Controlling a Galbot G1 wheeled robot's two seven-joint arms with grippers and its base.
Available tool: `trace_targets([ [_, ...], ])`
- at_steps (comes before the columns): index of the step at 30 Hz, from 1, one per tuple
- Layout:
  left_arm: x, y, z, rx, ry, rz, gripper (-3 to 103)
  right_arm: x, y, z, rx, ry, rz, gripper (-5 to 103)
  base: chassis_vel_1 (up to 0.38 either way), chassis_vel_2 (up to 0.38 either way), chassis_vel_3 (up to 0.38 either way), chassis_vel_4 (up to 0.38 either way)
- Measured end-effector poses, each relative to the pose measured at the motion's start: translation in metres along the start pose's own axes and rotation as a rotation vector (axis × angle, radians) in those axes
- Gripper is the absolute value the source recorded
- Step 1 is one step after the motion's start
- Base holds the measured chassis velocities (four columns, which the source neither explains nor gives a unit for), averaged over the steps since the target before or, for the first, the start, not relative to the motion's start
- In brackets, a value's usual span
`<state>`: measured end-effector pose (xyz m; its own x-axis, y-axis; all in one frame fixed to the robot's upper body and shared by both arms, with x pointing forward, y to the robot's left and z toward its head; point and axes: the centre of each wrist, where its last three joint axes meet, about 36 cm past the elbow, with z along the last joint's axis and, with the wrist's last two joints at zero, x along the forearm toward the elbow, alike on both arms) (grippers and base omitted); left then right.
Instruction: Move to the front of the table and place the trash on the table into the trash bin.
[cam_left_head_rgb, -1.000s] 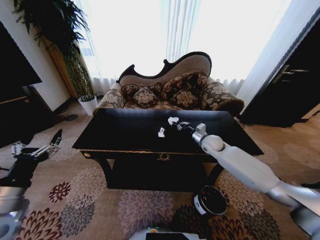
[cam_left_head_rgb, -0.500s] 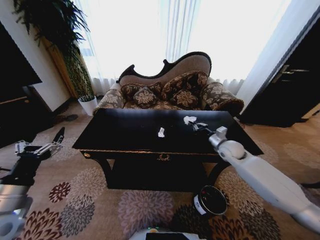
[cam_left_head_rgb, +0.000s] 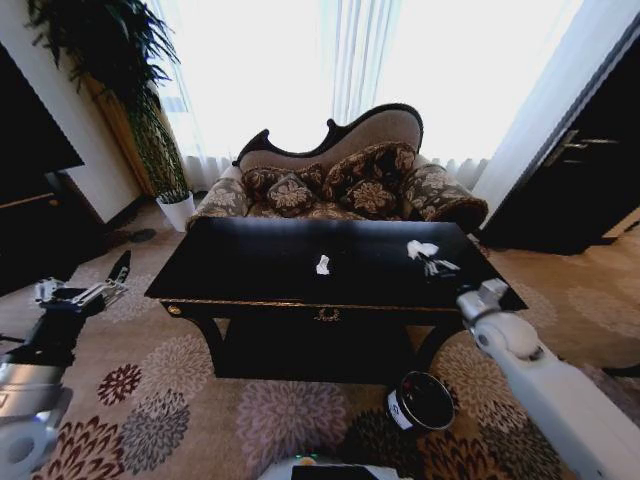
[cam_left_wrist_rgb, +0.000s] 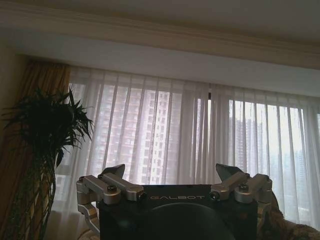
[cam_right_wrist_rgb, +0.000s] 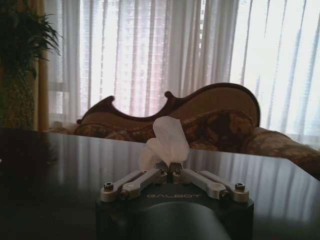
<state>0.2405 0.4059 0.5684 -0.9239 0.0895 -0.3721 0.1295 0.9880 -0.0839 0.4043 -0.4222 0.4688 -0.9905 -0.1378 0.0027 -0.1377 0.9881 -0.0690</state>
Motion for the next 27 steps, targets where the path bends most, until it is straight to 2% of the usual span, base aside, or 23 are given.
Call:
trace_targets([
  [12, -0.006, 0.006, 0.006, 0.007, 0.0, 0.008, 100, 0.054, -0.03, 0.014, -0.017, -0.035, 0.133, 1, 0.0, 0.0, 0.0, 0.0],
  [19, -0.011, 0.011, 0.011, 0.018, -0.008, 0.01, 100, 0.079, -0.05, 0.039, 0.014, -0.014, 0.179, 1, 0.0, 0.0, 0.0, 0.0],
  [27, -0.017, 0.017, 0.03, 0.047, 0.004, -0.001, 100, 0.105, -0.048, 0.052, -0.006, 0.003, 0.21, 1, 0.0, 0.0, 0.0, 0.0],
])
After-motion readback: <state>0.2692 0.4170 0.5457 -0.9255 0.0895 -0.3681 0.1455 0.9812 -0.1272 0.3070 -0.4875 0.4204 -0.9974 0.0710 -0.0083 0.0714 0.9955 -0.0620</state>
